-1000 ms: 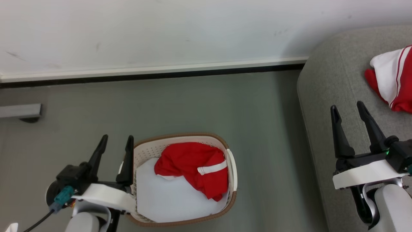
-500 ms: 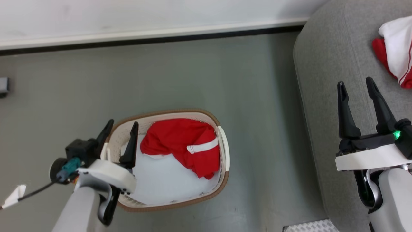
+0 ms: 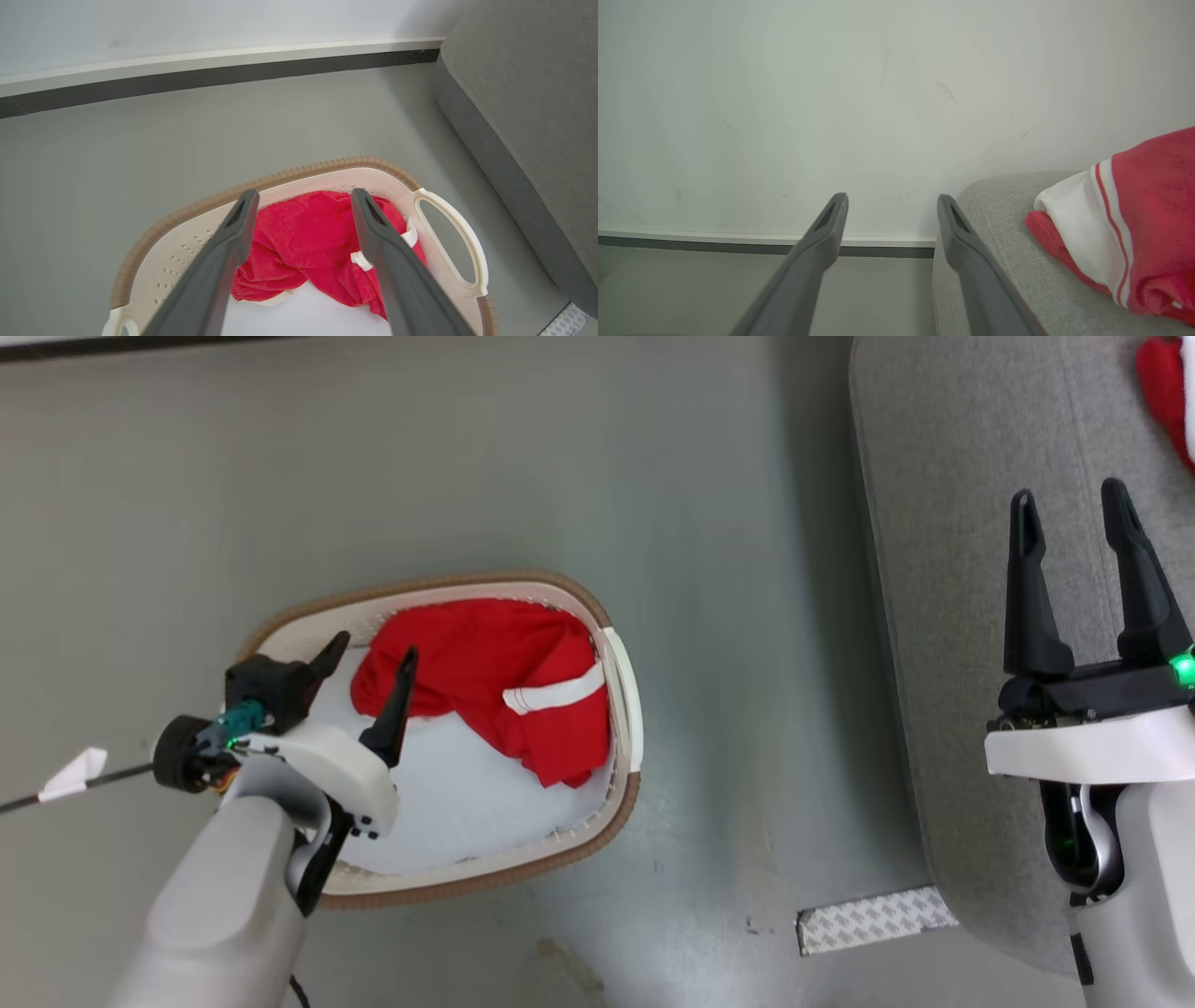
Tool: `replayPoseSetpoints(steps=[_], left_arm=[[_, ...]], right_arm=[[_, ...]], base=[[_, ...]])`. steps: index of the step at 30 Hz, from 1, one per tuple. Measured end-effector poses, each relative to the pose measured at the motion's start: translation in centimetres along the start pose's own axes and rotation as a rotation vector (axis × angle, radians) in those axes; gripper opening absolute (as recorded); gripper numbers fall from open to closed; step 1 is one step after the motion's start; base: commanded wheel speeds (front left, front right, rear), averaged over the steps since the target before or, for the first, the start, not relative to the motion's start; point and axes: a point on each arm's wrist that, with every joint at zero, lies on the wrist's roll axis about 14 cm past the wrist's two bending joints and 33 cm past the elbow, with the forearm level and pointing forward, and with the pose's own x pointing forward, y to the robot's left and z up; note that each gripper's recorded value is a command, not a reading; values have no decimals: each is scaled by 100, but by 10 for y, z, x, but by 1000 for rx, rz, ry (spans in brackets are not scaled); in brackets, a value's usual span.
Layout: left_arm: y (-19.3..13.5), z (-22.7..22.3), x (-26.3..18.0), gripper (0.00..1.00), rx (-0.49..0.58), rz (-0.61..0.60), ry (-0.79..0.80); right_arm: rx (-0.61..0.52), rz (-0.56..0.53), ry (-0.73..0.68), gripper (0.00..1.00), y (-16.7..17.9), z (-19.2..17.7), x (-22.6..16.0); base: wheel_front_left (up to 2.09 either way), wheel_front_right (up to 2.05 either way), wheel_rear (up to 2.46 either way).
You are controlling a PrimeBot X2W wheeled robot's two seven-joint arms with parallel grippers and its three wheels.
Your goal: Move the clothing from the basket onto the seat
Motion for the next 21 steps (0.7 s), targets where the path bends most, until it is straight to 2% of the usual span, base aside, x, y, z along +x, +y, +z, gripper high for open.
replayPoseSetpoints(steps=[5,19,21], left_arm=[[-2,-28,17,100,11,-35,84],[-46,-83,51,100,30,-216,243],[-49,-97,50,100,70,-250,294]], right_arm=[[-3,-6,2,100,-3,-7,6],[-26,-39,55,100,-16,-41,13],[-29,-35,63,100,-15,-46,14]], base=[[0,0,0],[0,0,0],[0,0,0]])
